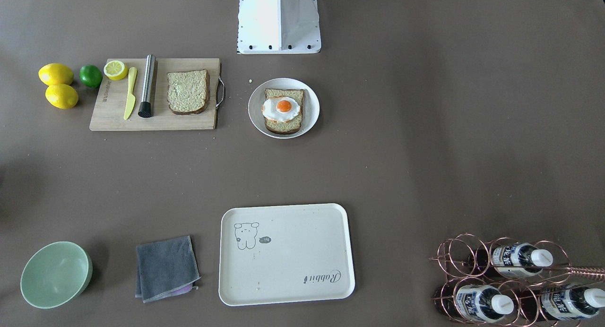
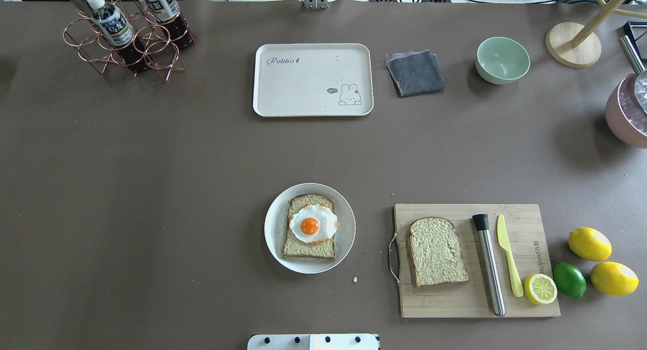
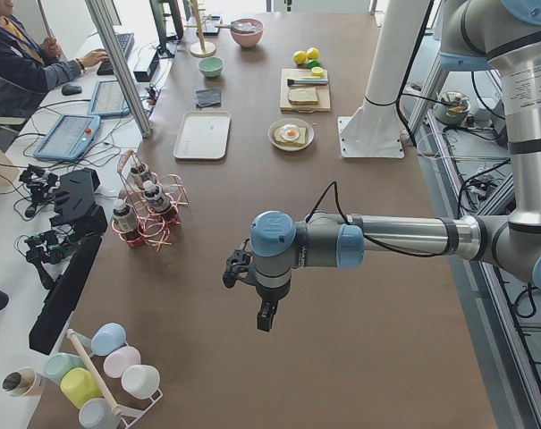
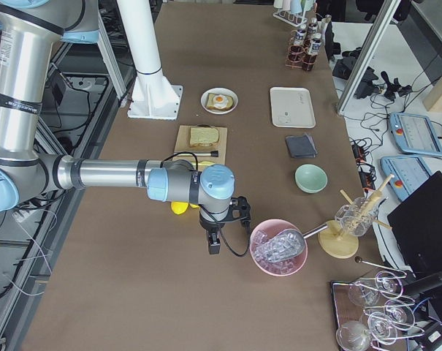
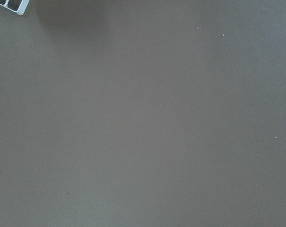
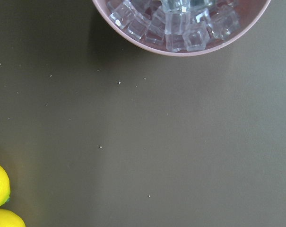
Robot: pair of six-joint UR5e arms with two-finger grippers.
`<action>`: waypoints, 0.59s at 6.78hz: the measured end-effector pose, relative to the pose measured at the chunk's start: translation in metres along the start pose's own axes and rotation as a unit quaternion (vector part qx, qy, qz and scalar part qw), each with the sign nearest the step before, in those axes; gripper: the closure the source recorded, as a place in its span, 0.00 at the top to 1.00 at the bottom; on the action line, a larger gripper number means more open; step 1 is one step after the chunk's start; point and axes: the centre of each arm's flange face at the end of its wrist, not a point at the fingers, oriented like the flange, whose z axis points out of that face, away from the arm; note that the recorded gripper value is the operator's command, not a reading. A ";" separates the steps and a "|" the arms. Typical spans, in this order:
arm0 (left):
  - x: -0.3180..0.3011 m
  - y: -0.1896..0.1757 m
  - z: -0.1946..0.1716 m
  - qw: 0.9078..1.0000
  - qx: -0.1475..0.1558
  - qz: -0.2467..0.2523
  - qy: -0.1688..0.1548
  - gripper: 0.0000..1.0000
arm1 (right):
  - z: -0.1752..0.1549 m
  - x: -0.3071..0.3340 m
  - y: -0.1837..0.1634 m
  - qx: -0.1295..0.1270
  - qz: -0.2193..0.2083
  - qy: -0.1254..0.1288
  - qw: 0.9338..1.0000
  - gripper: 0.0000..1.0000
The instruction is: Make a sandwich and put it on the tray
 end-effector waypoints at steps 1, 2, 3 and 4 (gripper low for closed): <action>0.001 -0.001 -0.002 1.000 0.003 0.003 0.000 0.97 | 0.001 0.001 0.001 -0.001 0.001 0.000 1.000 1.00; 0.004 -0.002 -0.005 1.000 0.011 0.008 0.005 0.97 | 0.002 0.001 0.002 -0.002 0.002 -0.001 1.000 1.00; 0.008 -0.003 -0.008 1.000 0.024 0.016 0.011 0.97 | 0.002 0.001 0.002 -0.002 0.002 -0.001 1.000 1.00; 0.011 -0.002 -0.011 0.999 0.038 0.027 0.011 0.97 | 0.001 0.001 0.002 -0.002 0.001 0.000 1.000 1.00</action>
